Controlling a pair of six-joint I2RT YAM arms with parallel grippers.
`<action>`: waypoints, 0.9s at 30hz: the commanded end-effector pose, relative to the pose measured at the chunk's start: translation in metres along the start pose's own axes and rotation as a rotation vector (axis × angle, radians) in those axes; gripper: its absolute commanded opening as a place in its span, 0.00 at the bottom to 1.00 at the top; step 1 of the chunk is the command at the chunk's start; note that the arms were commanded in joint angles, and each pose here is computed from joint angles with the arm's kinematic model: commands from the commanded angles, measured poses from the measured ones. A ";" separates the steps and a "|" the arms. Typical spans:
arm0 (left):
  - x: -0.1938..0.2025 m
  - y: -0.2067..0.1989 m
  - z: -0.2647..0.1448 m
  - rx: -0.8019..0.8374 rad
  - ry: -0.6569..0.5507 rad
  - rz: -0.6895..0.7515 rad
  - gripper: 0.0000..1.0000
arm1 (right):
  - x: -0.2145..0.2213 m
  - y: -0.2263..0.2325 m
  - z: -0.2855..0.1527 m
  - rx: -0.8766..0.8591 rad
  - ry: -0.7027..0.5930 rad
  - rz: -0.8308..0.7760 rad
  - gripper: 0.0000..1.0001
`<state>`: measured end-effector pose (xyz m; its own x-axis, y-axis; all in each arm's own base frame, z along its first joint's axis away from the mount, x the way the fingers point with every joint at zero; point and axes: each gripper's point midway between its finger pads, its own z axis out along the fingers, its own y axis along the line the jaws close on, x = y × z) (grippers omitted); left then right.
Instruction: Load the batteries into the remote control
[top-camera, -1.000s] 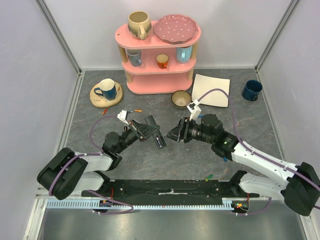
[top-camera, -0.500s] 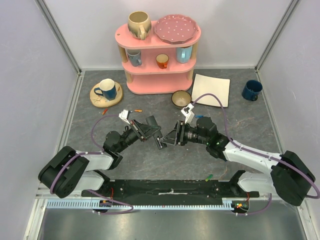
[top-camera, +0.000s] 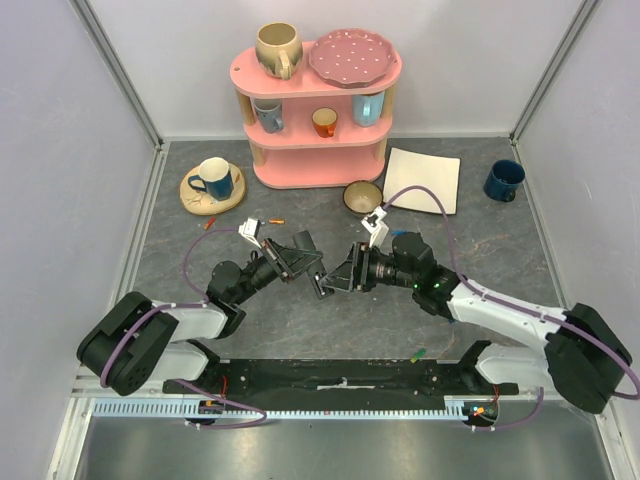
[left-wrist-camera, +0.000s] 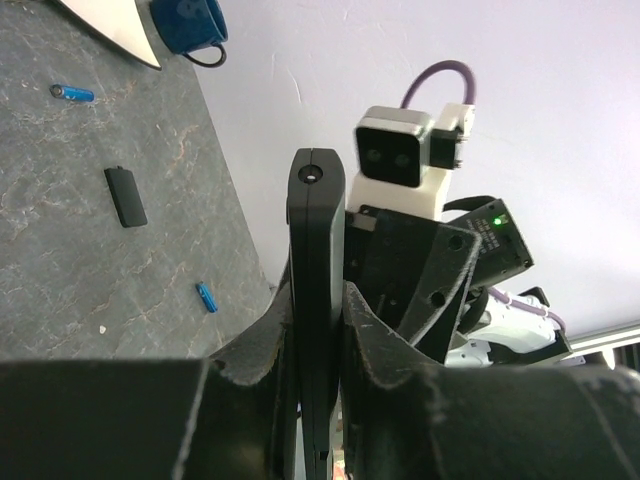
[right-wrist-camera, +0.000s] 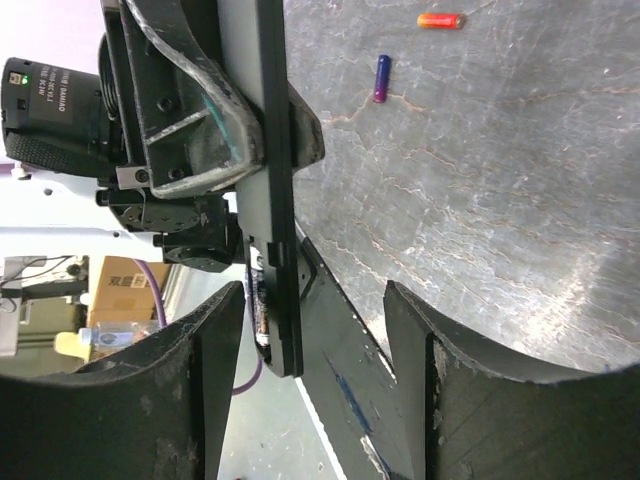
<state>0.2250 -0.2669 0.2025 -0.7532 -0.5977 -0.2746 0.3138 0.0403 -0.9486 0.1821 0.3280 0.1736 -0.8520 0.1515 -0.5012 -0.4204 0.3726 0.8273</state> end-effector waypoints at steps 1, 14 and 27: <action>-0.011 -0.071 -0.012 0.297 -0.068 0.127 0.02 | -0.033 0.028 -0.021 0.023 -0.076 -0.160 0.66; -0.001 -0.059 -0.027 0.262 -0.050 0.127 0.02 | -0.105 -0.060 -0.112 0.804 -0.288 -0.392 0.69; 0.011 -0.045 -0.054 0.168 -0.038 0.156 0.02 | -0.129 -0.185 -0.109 1.186 -0.195 -0.384 0.79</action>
<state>0.1812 -0.2392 0.2360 -0.7057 -0.6208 -0.3415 0.4590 -0.0335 -0.8878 0.3058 0.1508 0.1148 -0.6609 -0.0589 -0.7482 -0.0528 0.9981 -0.0319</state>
